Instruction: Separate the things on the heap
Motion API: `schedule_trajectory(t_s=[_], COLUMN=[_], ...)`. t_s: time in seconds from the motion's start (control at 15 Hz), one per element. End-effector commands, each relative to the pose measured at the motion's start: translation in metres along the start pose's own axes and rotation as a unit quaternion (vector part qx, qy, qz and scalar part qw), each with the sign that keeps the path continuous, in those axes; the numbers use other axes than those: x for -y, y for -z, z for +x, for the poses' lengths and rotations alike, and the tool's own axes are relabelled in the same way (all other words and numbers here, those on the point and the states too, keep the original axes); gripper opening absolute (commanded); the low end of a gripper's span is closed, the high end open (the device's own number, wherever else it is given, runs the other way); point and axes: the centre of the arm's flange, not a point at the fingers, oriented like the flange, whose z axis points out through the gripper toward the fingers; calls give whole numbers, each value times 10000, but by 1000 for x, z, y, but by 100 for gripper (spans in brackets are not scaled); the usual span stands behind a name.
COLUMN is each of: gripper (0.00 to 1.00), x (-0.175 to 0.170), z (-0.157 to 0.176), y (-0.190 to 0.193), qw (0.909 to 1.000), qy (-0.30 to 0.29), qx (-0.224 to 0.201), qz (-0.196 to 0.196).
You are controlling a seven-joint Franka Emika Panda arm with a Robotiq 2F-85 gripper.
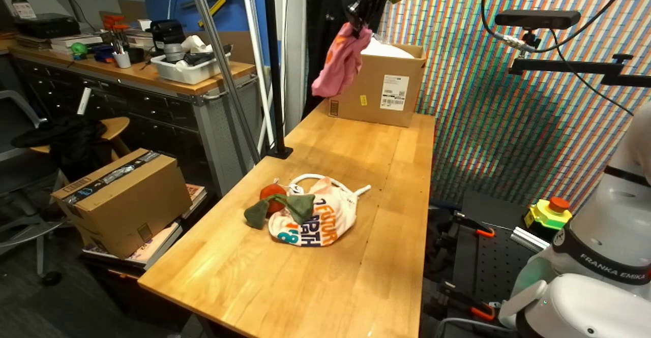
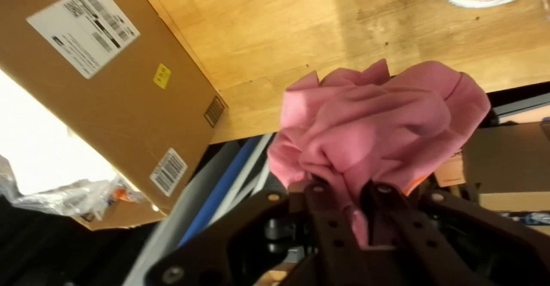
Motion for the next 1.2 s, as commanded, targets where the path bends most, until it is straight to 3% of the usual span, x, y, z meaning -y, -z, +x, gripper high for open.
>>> schedule_trajectory(t_s=[0.0, 0.33, 0.8, 0.87, 0.93, 1.0, 1.13], gripper=[4, 4, 4, 12, 40, 41, 55], x=[-74, -147, -183, -185, -185, -184, -182], z=[-1, -6, -1, -1, -1, -1, -2], y=[-4, -34, -64, -66, -69, -70, -73], qw=[9964, 9786, 9538, 9509, 9500, 9497, 9503], qy=[-845, -2040, -2999, -3086, -3110, -3114, -3082], qx=[3, 151, -127, -170, -161, -133, -81], qz=[16, 199, -134, -194, -233, -299, -445])
